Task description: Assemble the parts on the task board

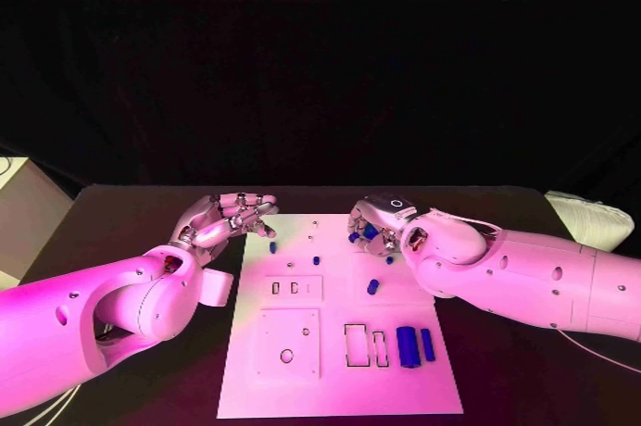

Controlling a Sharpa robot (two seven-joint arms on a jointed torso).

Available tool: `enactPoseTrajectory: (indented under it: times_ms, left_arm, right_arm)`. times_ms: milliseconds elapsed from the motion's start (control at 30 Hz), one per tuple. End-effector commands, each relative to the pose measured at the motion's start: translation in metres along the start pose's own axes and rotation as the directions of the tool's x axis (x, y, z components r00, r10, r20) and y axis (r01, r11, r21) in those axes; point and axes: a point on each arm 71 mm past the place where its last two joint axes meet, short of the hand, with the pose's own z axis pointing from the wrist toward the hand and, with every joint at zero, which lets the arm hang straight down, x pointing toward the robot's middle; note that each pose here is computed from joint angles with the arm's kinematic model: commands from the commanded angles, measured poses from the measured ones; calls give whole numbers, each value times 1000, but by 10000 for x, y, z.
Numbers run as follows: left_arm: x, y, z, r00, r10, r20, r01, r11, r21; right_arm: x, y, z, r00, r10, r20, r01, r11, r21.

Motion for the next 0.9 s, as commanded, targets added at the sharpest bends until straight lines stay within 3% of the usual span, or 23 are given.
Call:
enactPoseTrajectory:
  times_ms: [33,300,900]
  left_arm:
    - [10,-15,7,1000,-9,-15,9,1000,8]
    - [-1,-16,8,1000,-7,-12,8,1000,9]
    - [14,-28,22,1000,-8,-16,8,1000,11]
  right_arm:
    - [-75,11,-4,995,16,103,-19,999,31]
    - [-115,125,56,989,37,146,-41,999,21]
    - [-130,300,337,984,60,165,-63,998,13]
